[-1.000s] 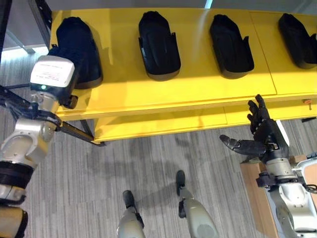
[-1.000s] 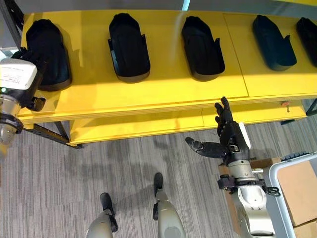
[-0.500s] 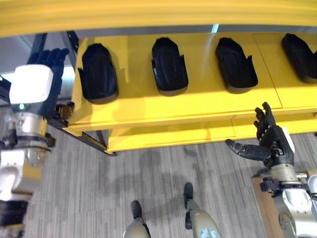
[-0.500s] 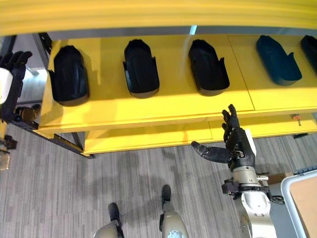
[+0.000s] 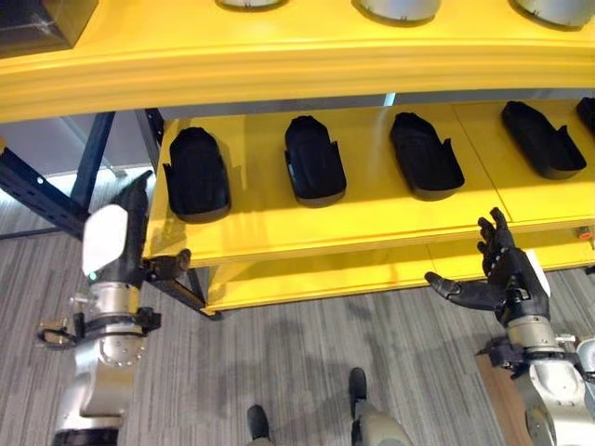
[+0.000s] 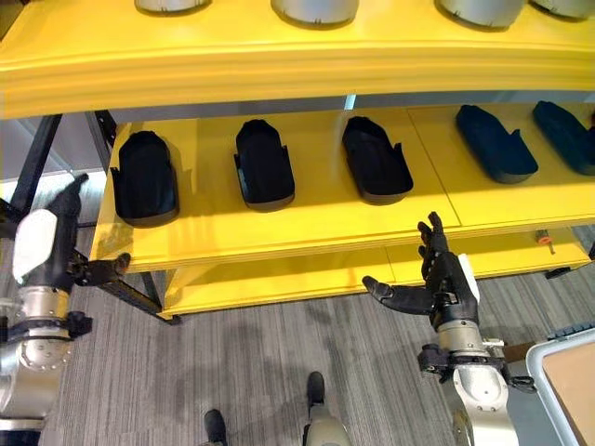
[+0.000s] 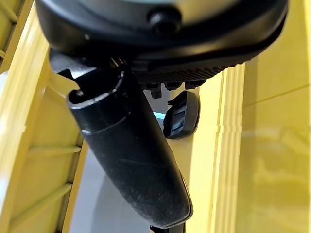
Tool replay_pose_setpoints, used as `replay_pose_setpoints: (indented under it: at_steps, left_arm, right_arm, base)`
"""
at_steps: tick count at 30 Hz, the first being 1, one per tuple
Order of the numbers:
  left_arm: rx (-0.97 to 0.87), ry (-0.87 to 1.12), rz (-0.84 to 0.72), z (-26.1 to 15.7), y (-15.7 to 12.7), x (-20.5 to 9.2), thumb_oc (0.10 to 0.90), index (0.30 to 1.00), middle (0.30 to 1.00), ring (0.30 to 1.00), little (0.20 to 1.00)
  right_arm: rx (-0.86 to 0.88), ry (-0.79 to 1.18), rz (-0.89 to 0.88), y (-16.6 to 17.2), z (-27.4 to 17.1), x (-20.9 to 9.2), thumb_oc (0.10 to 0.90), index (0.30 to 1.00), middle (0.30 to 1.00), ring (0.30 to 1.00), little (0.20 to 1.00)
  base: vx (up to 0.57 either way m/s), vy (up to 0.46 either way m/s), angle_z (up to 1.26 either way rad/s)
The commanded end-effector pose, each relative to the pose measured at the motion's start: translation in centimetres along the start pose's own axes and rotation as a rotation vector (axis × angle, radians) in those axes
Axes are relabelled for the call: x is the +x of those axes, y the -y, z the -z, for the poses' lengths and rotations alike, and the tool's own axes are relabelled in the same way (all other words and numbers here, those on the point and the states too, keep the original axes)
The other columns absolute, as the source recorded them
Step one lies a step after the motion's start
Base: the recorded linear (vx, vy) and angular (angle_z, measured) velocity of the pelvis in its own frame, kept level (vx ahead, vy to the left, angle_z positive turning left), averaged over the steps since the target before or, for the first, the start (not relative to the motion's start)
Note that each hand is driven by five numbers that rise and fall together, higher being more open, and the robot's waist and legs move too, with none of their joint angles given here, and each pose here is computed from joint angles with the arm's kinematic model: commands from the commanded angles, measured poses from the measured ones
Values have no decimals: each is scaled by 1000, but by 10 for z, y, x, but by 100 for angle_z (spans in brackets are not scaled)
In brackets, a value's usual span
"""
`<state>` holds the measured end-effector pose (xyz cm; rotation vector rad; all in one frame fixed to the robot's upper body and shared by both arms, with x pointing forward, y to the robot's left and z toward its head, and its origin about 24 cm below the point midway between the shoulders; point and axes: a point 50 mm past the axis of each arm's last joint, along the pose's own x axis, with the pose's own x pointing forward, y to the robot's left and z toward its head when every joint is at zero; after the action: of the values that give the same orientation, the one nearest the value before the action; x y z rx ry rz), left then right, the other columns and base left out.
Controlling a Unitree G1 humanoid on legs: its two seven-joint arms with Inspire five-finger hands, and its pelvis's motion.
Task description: Move parts from the plastic box to the shelf.
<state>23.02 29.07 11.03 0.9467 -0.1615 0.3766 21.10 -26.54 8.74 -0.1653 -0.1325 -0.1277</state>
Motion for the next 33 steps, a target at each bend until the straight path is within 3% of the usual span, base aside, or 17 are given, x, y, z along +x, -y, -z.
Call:
replay_pose_setpoints:
  at_steps: [1, 8, 19, 33]
  left_arm:
    - [-74, 165, -104, -25, -27, 6, 900, 1000, 1000, 1000, 1000]
    - [-173, 123, -3, -18, -11, -21, 900, 1000, 1000, 1000, 1000]
    - [-280, 0, 92, -3, 6, -46, 900, 1000, 1000, 1000, 1000]
    - [-251, 83, 105, -17, 3, -36, 900, 1000, 1000, 1000, 1000]
  right_arm:
    - [-169, 207, 18, 9, -38, 10, 900, 1000, 1000, 1000, 1000]
    - [-400, 244, 30, 17, -49, 12, 900, 1000, 1000, 1000, 1000]
    - [-1090, 296, 60, 40, -72, 20, 900, 1000, 1000, 1000, 1000]
    - [-1377, 304, -28, 39, -82, 55, 900, 1000, 1000, 1000, 1000]
  base:
    - [-10, -40, -14]
    - [11, -40, -1]
    - [8, -33, 3]
    - [-38, -9, 5]
